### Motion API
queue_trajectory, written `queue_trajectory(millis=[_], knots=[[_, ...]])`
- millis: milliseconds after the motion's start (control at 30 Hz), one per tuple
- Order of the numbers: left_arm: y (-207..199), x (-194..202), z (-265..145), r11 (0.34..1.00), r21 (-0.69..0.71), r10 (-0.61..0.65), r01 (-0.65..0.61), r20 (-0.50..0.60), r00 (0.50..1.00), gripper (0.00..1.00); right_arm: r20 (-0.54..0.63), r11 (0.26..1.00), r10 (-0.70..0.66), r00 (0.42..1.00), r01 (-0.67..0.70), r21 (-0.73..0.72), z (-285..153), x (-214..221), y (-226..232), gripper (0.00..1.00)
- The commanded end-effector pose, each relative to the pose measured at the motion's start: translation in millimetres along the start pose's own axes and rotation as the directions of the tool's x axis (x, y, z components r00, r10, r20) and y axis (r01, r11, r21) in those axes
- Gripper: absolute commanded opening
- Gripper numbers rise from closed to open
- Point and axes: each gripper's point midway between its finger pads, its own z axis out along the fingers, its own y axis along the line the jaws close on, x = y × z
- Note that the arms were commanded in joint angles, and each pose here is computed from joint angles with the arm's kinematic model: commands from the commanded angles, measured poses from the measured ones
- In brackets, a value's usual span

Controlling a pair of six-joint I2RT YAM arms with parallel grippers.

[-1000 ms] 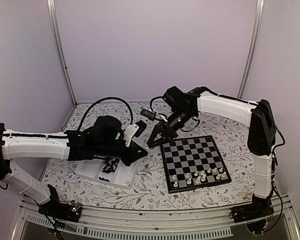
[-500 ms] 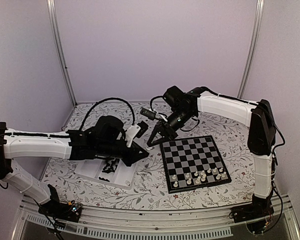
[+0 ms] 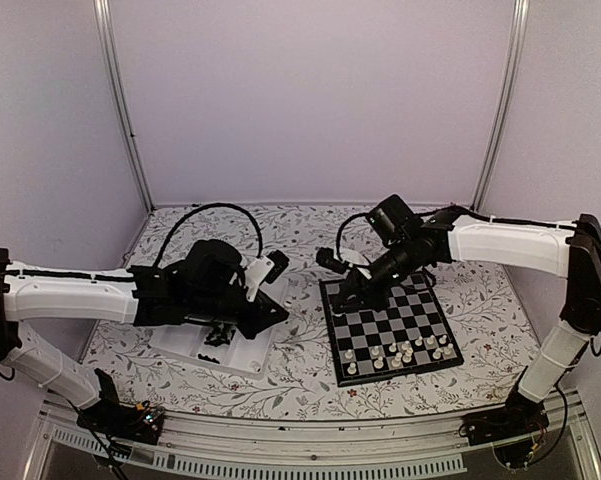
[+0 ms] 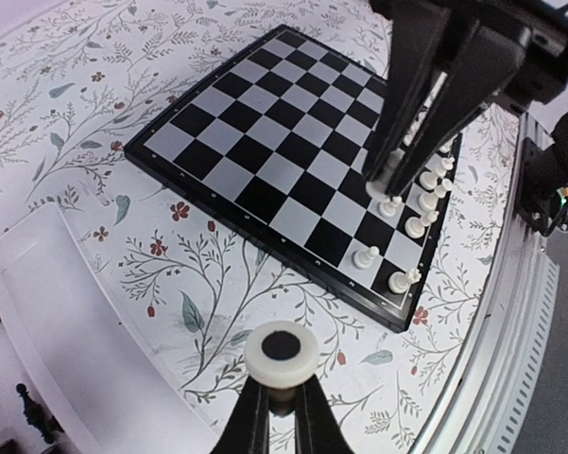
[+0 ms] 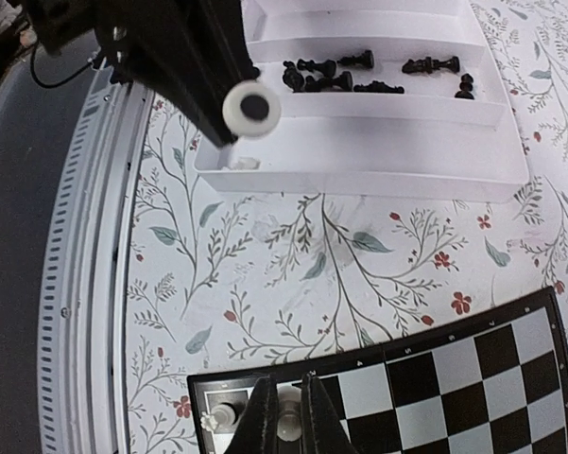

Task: Set up the chess pieces on the board
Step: Pick up the chess piece from the storage box, then place the chess piece on the chessboard.

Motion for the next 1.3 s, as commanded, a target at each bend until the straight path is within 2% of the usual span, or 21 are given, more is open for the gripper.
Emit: queue_trajectory(millis=[0, 233, 467, 1267], knots=[[12, -5, -10, 0.999, -0.040, -0.008, 0.009, 0.029, 1.000, 0.00, -0.019, 0.971, -0.145, 0.989, 0.146, 0.190, -4, 24, -15, 0.00], [19, -6, -9, 0.998, -0.055, -0.007, 0.008, 0.019, 1.000, 0.00, -0.083, 0.961, -0.165, 0.983, 0.179, 0.212, 3, 66, -8, 0.00], [24, -5, -9, 0.997, -0.068, -0.022, 0.023, 0.011, 1.000, 0.00, -0.156, 0.961, -0.188, 0.970, 0.214, 0.173, 25, 95, 5, 0.01], [28, -2, -8, 0.997, -0.074, -0.031, 0.032, 0.007, 0.999, 0.00, -0.245, 0.973, -0.162, 0.956, 0.196, 0.121, 39, 126, 8, 0.04]])
